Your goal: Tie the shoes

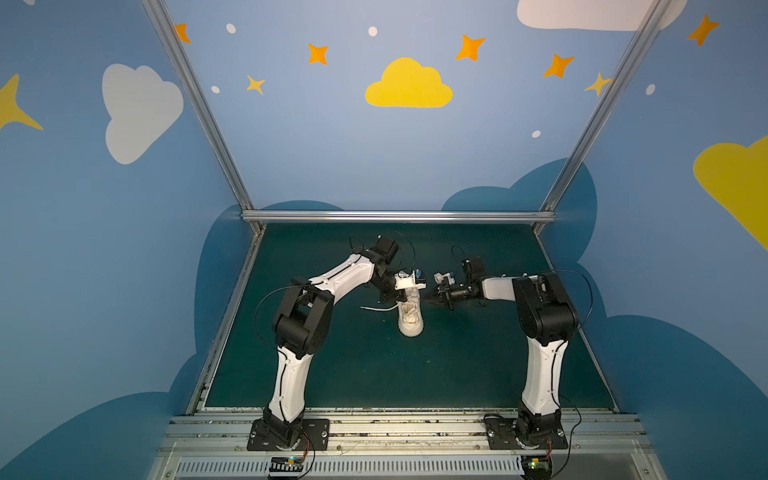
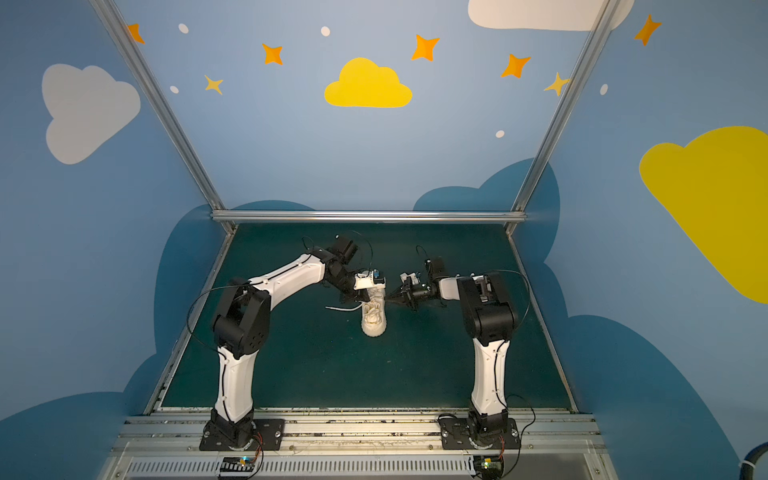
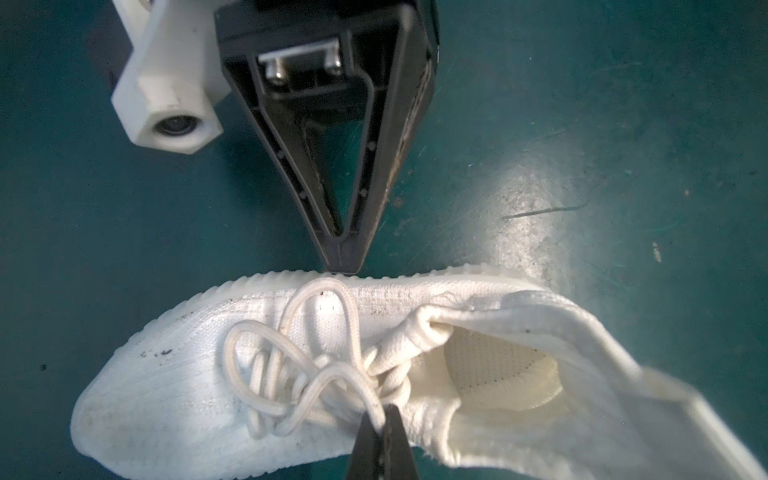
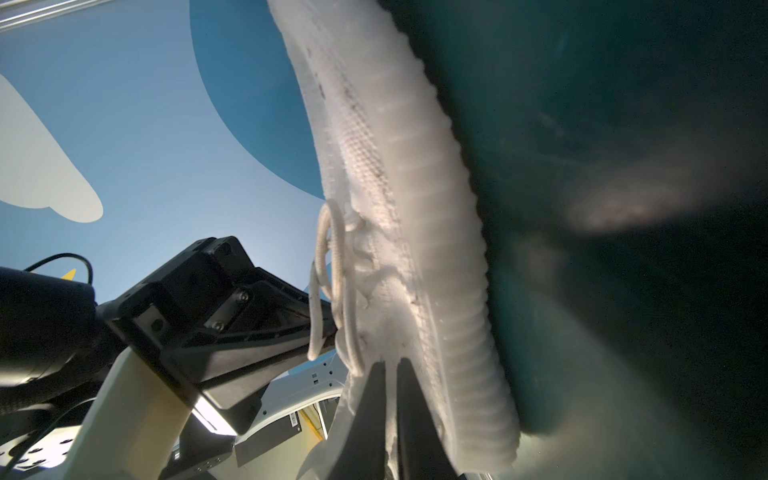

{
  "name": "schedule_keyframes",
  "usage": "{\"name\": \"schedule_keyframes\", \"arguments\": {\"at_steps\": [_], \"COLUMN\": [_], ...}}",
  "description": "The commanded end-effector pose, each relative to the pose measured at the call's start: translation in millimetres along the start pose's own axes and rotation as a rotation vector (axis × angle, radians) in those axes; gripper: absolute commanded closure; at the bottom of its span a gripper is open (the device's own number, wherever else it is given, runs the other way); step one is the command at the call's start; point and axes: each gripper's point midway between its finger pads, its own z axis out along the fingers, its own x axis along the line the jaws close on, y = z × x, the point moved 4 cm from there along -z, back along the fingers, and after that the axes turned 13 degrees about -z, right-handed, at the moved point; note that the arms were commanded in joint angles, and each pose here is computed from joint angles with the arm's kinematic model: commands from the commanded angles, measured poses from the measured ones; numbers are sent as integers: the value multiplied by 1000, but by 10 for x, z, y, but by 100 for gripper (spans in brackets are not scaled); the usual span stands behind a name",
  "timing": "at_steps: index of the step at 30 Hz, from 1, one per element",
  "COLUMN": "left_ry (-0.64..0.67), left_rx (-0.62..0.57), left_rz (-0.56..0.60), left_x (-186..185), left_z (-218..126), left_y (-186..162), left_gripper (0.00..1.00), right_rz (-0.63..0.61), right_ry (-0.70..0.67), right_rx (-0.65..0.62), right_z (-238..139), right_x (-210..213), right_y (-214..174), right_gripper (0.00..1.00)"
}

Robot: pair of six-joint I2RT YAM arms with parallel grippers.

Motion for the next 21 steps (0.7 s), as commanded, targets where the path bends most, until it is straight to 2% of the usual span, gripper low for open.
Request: {"name": "schedule_keyframes", "arguments": {"at_steps": [1, 10, 21], "left_ry": [-34, -37, -43], "left_rx": [16, 19, 17], "left_rz": [-25, -30, -42], "left_x": [-55, -61, -58], "left_z": [47, 54, 75], "left_y": [-57, -69, -83], "left_gripper": [97, 97, 97], "right_rz": [8, -56, -99], "right_ry": [11, 96, 132], "right_rx": [11, 42, 36], "right_z": [90, 218, 156], "right_x": [-88, 110, 284], "right_y": [11, 39, 20], "right_gripper": [90, 91, 90]}}
